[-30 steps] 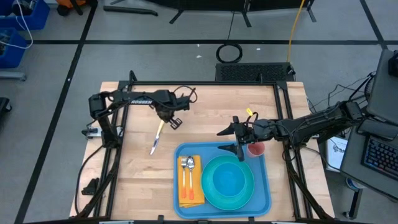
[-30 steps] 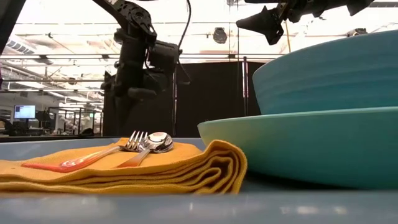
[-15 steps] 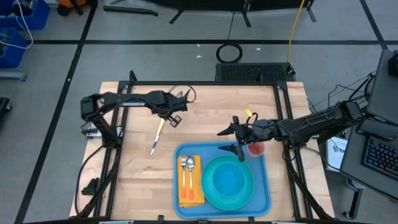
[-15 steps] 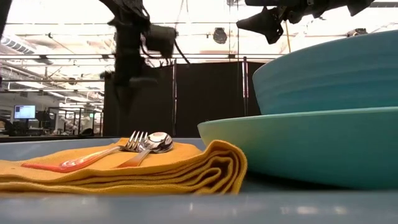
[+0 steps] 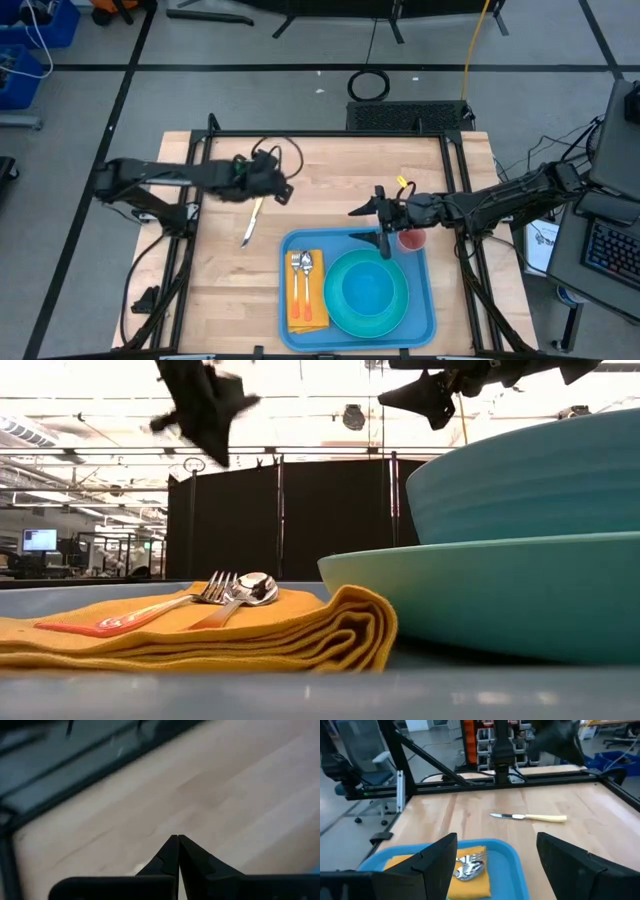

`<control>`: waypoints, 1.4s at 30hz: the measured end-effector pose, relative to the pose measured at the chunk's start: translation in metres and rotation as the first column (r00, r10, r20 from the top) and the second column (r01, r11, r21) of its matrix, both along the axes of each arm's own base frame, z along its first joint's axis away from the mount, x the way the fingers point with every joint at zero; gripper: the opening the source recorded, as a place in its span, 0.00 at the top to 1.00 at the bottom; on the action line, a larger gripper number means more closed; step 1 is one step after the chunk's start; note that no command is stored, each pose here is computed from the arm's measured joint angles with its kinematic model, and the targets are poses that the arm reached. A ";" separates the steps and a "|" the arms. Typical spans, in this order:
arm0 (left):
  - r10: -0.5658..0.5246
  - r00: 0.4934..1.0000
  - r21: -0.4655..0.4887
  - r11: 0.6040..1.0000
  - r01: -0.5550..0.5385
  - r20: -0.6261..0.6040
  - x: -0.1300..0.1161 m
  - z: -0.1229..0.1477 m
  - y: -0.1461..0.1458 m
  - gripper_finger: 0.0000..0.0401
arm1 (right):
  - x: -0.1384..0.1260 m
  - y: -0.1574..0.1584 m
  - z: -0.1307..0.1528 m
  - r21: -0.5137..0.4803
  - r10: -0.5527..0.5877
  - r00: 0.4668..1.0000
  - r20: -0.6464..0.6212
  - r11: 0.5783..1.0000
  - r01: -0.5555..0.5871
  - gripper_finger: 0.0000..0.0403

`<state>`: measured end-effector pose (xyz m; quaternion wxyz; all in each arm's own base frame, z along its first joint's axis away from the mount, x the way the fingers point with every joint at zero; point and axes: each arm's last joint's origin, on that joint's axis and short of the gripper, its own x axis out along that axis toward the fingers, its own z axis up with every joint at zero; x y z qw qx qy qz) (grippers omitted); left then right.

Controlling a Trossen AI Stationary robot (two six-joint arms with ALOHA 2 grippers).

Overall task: Set up tray
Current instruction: Put the yellow table knife on the orange table napkin to the right of the orange spoon

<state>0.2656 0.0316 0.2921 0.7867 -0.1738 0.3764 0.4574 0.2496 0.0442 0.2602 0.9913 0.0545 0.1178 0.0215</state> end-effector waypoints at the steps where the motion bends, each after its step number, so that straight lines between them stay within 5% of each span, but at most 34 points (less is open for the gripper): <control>1: -0.017 0.998 0.035 0.999 0.015 0.058 0.001 0.006 -0.008 0.96 | 0.000 0.000 0.000 -0.005 0.002 1.000 0.004 1.000 -0.002 0.35; 5: -0.101 0.971 0.205 0.977 0.056 0.215 -0.004 0.027 -0.037 0.99 | 0.000 0.000 0.000 -0.024 0.005 1.000 -0.001 1.000 -0.005 0.35; 10: -0.043 0.962 0.429 0.900 -0.080 0.270 -0.035 0.018 -0.057 0.97 | 0.001 -0.001 -0.001 -0.018 0.001 1.000 0.000 1.000 -0.001 0.35; 17: -0.197 0.937 0.409 0.910 0.066 0.287 -0.075 -0.020 -0.071 0.98 | 0.006 0.000 -0.003 -0.067 0.060 0.998 -0.026 0.996 -0.061 0.35; 20: -0.314 0.883 0.411 0.898 0.157 0.348 -0.088 -0.028 -0.081 0.98 | 0.017 -0.004 0.003 -0.074 0.041 0.998 -0.052 0.996 -0.045 0.35; 23: -0.445 0.806 0.443 0.858 0.259 0.390 -0.101 -0.030 -0.088 0.99 | 0.030 -0.008 0.009 -0.104 0.037 0.993 -0.115 0.993 -0.049 0.35; 25: -0.567 0.746 0.474 0.794 0.381 0.350 -0.111 -0.038 -0.089 0.98 | 0.044 -0.012 0.014 -0.114 0.073 0.988 -0.133 0.990 -0.089 0.35; 31: -0.771 0.404 0.576 0.637 0.513 0.492 -0.133 -0.045 -0.093 0.99 | 0.077 -0.023 0.020 -0.164 0.129 0.949 -0.287 0.970 -0.181 0.35; 33: -0.815 0.331 0.634 0.579 0.513 0.476 -0.140 -0.054 -0.092 0.98 | 0.090 -0.028 0.023 -0.199 0.125 0.941 -0.313 0.961 -0.193 0.35; 38: -0.835 0.258 0.674 0.547 0.498 0.487 -0.151 -0.077 -0.088 0.92 | 0.109 -0.039 0.033 -0.286 0.126 0.926 -0.356 0.928 -0.237 0.35; 42: -0.848 0.221 0.675 0.520 0.523 0.481 -0.156 -0.094 -0.086 0.91 | 0.122 -0.056 0.040 -0.241 0.172 0.929 -0.329 0.936 -0.258 0.35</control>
